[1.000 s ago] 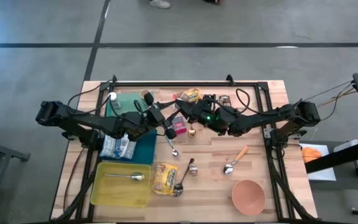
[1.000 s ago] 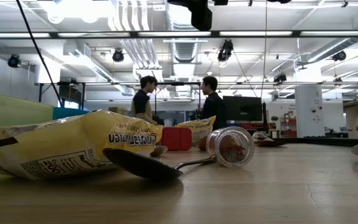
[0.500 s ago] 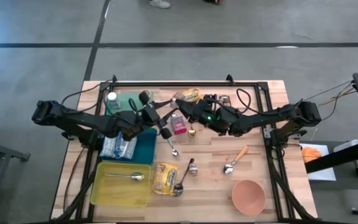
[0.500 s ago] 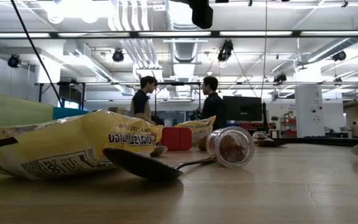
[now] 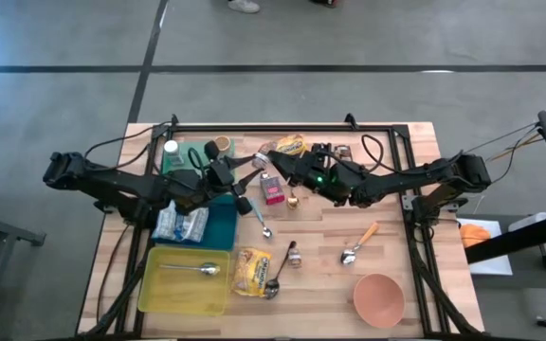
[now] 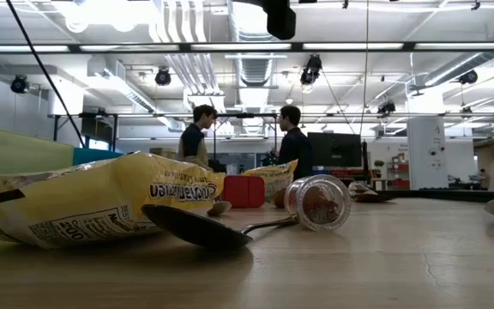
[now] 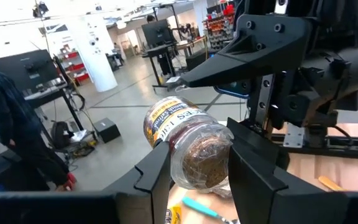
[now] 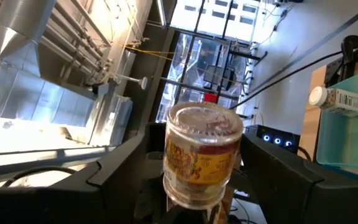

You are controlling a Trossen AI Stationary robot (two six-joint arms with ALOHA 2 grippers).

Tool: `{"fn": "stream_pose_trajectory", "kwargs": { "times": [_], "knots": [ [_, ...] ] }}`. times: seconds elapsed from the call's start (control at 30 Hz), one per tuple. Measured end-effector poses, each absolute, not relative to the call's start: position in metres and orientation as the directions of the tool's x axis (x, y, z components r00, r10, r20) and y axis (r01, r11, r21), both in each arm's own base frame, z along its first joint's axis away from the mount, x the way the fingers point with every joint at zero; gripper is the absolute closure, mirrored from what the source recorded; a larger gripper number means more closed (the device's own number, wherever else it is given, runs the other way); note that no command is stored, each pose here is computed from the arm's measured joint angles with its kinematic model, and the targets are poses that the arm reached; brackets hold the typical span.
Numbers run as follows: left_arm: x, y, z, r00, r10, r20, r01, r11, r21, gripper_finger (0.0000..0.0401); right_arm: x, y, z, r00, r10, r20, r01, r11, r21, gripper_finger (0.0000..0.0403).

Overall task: Pick & Place Food Item
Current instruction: Put the right brown seasoning bottle into the light blue bin

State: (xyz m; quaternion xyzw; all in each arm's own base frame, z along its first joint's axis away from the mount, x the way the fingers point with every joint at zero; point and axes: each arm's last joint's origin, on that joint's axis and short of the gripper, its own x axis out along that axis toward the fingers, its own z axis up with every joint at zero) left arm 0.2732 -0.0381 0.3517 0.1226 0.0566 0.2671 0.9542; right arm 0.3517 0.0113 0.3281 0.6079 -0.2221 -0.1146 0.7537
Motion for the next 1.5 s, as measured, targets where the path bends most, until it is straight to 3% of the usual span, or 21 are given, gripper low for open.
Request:
{"fn": "stream_pose_trajectory", "kwargs": {
  "times": [0.7, 1.17, 1.5],
  "knots": [
    [0.235, -0.027, 0.351, 0.790, 0.580, -0.200, -0.582, 0.812, 0.055, 0.0269, 0.353, 0.010, 0.323, 0.872, -0.464, 0.153, -0.037, 0.250, 0.968, 0.0145],
    [0.213, -0.008, 0.335, 0.669, 0.642, -0.374, -0.709, 0.703, -0.062, 0.0269, 0.353, 0.010, 0.323, 0.877, -0.456, 0.155, -0.029, 0.271, 0.962, 0.0145],
    [0.205, 0.011, 0.320, 0.590, 0.598, -0.542, -0.771, 0.617, -0.158, 0.0269, 0.351, 0.010, 0.327, 0.912, -0.375, 0.164, -0.038, 0.319, 0.947, 0.0145]
  ]
}}
